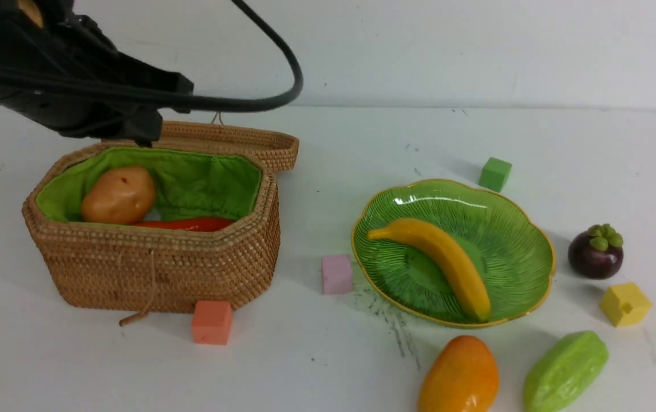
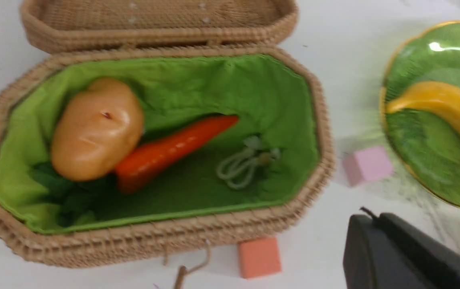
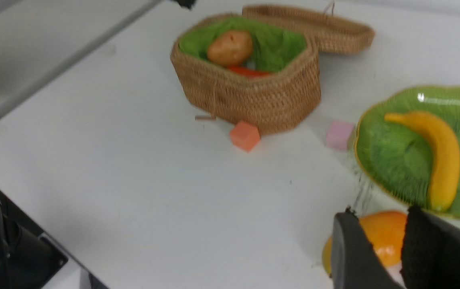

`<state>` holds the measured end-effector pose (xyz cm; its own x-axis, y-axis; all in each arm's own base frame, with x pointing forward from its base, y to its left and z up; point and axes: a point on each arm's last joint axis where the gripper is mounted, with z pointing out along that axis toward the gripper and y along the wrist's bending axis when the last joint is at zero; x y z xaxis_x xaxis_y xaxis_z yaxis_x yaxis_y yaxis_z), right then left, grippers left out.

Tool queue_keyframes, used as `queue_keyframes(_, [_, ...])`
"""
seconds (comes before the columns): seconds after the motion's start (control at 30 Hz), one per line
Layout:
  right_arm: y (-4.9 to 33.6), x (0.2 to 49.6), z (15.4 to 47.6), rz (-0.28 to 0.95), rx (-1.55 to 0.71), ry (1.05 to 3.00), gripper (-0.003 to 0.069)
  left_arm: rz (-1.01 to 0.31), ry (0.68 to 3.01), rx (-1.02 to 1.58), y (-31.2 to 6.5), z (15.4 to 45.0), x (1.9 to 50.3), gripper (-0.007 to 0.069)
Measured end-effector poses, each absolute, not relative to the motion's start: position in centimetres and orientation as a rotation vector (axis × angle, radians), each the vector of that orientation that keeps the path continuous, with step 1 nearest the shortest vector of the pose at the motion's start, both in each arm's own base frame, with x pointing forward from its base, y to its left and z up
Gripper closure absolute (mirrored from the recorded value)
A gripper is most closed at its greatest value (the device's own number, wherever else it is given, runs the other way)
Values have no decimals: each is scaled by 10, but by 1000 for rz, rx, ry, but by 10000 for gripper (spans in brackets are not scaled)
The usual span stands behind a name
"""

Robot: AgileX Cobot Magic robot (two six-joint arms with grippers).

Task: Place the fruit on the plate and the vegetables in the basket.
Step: Use the right arm to grab a mango and put it into the right plate

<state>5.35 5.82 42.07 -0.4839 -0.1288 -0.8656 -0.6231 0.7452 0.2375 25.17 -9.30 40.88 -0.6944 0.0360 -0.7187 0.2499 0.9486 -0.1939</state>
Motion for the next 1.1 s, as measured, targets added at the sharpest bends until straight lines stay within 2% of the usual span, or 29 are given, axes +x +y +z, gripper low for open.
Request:
queue_keyframes(0.17, [75,83,407,687,-528,2200,456,-482,2270,350,-91,413,207,638])
queue_keyframes(0.37, [100,132,375,669,-372,2509,456,-614,2183,447,-77,387,133,638])
queue_keyframes(0.53, [118,173,338,559,-251,2730,451,-597,2080,560,-69,360,99,638])
queue_keyframes(0.67, [130,198,309,498,-177,2852,433,-578,2007,620,-67,357,90,638])
queue_keyframes(0.87, [155,224,262,339,-115,2975,352,-603,1951,616,-68,361,88,638])
queue_keyframes(1.0, [161,237,243,258,-45,2961,235,-611,1942,614,-69,362,88,638])
queue_keyframes(1.1, [164,244,237,245,-8,2938,153,-617,1940,614,-69,362,88,638])
